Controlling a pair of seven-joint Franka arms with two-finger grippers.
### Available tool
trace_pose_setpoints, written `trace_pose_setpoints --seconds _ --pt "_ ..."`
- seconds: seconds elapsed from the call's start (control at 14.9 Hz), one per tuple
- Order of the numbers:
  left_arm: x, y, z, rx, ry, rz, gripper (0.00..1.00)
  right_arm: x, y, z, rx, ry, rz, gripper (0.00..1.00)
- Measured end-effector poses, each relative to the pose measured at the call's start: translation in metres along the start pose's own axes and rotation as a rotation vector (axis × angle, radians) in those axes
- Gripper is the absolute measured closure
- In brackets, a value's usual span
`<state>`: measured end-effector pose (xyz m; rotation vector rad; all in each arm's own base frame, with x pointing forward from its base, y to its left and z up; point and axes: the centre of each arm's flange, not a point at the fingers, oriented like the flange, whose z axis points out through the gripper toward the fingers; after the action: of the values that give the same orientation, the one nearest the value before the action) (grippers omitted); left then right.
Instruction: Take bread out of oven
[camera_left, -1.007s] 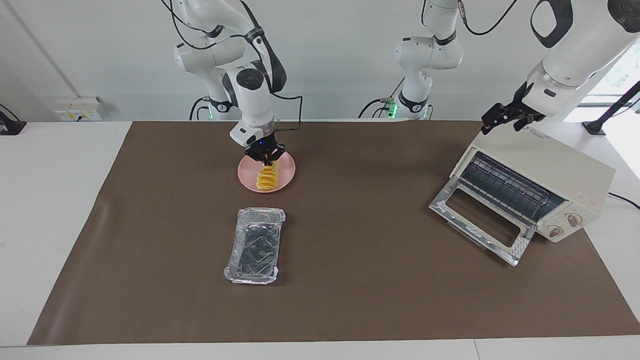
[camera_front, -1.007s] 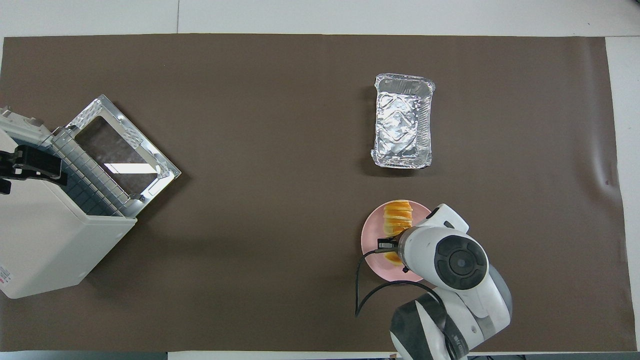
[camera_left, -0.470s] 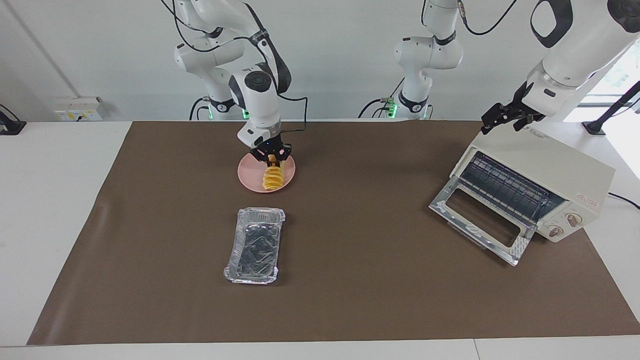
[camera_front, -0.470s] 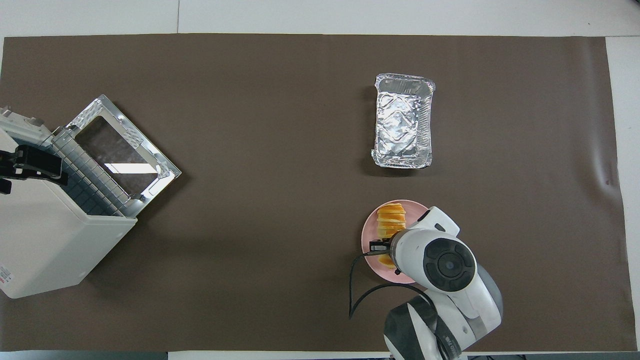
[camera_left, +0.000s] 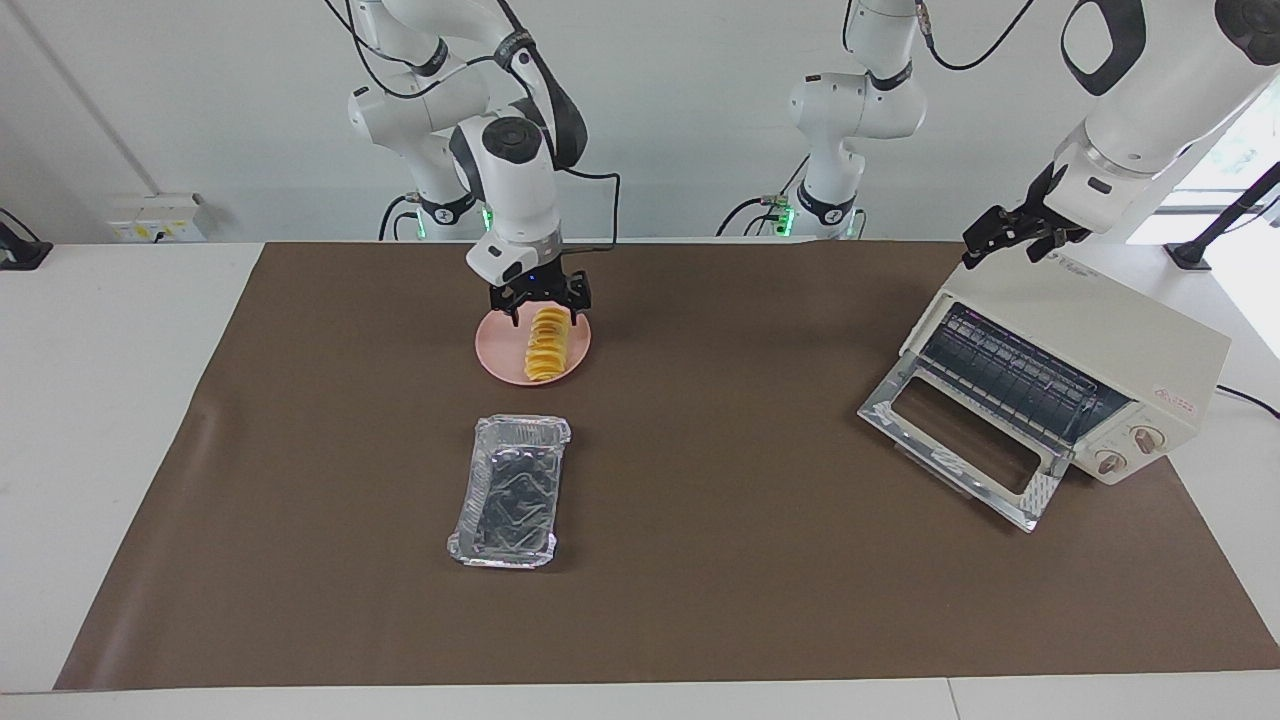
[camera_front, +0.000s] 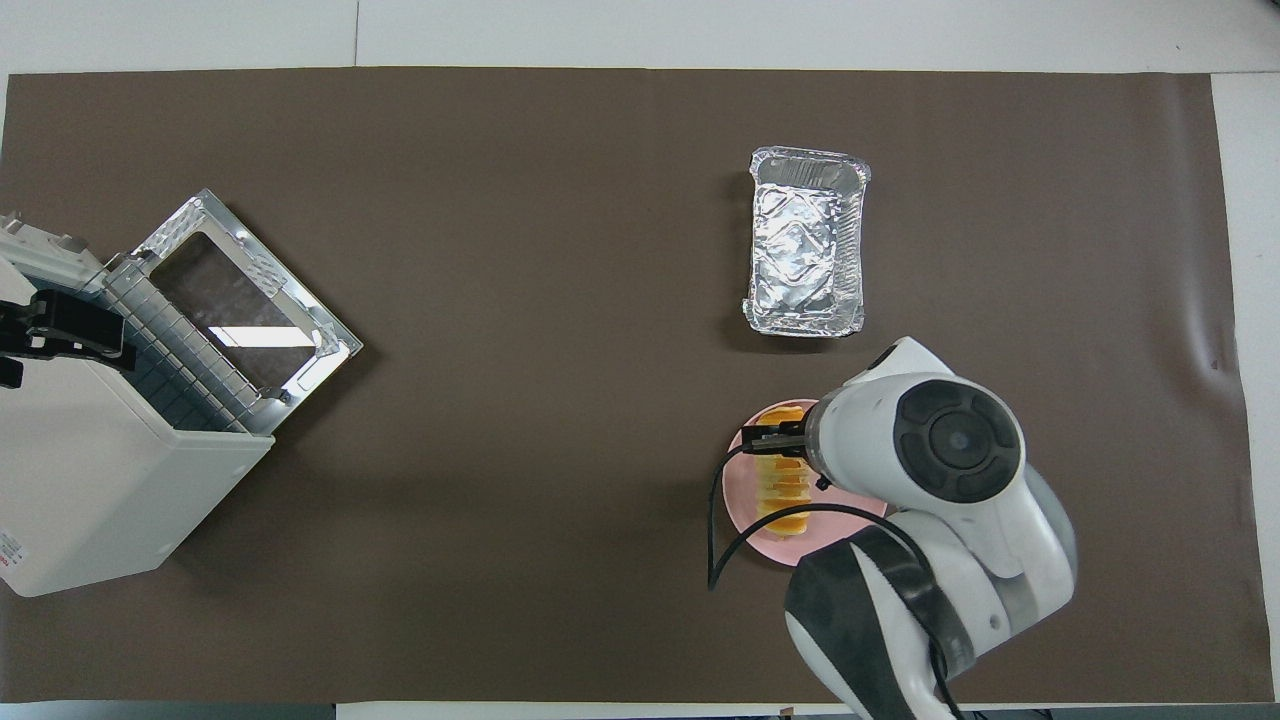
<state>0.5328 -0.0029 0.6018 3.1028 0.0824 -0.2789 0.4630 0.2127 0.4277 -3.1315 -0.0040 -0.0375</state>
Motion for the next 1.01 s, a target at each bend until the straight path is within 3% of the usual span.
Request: trace_pose_setpoints --seconds 0.27,0.47,0.81,1.01 --pt "0.0 0.0 0.0 0.0 0.0 0.0 0.0 0.058 0.109 -0.086 0.005 0.047 -0.127 0.0" --pt "0.0 0.0 0.0 0.0 0.0 0.0 0.0 0.07 0.176 -0.12 0.042 0.048 -0.159 0.0" --pt "0.0 0.0 0.0 0.0 0.0 0.0 0.0 0.055 0.19 -0.168 0.051 -0.092 -0.174 0.0" --pt "0.0 0.0 0.0 0.0 0.0 0.0 0.0 0.057 0.199 -0.184 0.008 -0.116 -0.168 0.0"
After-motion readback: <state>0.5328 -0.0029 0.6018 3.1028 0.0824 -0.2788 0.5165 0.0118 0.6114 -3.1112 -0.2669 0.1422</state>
